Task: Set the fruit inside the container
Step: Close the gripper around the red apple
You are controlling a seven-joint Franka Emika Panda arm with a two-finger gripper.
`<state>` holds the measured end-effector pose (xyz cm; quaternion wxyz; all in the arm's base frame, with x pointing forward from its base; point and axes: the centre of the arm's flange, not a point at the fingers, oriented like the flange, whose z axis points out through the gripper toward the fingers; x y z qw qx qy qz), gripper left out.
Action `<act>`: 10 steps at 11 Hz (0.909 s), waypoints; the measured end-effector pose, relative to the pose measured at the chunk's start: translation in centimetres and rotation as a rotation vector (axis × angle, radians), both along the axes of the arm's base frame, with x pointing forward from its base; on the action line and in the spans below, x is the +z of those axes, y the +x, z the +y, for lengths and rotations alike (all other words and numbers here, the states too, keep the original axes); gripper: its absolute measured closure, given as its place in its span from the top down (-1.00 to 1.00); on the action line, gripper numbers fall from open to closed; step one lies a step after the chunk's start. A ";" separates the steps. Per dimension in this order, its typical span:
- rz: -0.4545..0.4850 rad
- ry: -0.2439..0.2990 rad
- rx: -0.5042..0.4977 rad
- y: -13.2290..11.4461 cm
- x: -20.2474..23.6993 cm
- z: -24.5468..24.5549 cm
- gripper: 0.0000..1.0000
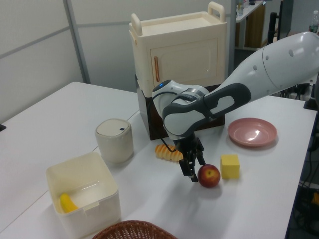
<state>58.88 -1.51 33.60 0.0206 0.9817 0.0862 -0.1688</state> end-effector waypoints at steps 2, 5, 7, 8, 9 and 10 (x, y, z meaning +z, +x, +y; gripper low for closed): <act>0.008 0.001 0.003 -0.1 -0.2 0.2 1.00; 0.031 -0.003 0.016 -0.4 -1.2 0.6 1.00; 0.061 -0.045 0.043 -1.1 -2.4 0.0 1.00; 0.067 -0.055 0.047 -1.3 -2.7 -0.3 1.00; 0.068 -0.062 0.047 -1.3 -2.7 -0.6 1.00; 0.085 -0.082 0.055 -1.5 -2.7 -1.1 1.00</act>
